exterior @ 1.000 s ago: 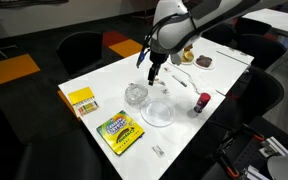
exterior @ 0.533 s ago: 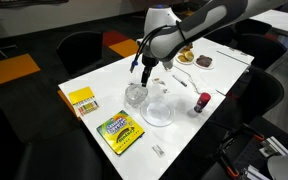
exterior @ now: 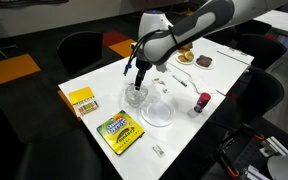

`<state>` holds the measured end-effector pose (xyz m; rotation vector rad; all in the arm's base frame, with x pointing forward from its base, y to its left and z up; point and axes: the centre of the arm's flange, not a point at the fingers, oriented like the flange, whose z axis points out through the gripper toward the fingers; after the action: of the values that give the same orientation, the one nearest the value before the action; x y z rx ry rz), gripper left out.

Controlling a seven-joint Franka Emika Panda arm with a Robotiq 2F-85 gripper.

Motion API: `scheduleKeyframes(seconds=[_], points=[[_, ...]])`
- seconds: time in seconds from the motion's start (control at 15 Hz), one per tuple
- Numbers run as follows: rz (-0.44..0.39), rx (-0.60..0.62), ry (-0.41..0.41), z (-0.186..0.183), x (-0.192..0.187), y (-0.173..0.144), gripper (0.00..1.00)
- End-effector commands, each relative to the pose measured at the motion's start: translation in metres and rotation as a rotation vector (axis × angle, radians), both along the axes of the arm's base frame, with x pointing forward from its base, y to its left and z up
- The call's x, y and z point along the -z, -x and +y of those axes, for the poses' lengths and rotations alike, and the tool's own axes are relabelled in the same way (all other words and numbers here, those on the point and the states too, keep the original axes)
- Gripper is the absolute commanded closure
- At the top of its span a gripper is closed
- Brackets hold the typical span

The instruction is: Uncover the glass jar and put the lid on the table

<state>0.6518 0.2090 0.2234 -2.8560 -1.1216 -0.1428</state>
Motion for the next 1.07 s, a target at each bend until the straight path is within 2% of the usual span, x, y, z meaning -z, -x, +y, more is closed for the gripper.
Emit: scheduleKeyframes(seconds=[0.0,0.2,0.6,0.67,0.73,1.0], points=[[-0.001,-0.007,-0.021,-0.004,0.012,-0.013,0.00],[-0.019,-0.013,-0.020,-0.005,0.017,-0.014,0.00],[-0.001,-0.030,-0.050,0.002,0.031,-0.018,0.00],[0.000,-0.029,-0.047,0.003,0.033,-0.019,0.25],[0.000,-0.032,-0.045,0.003,0.035,-0.020,0.26],[-0.006,-0.038,-0.042,0.003,0.040,-0.023,0.55]])
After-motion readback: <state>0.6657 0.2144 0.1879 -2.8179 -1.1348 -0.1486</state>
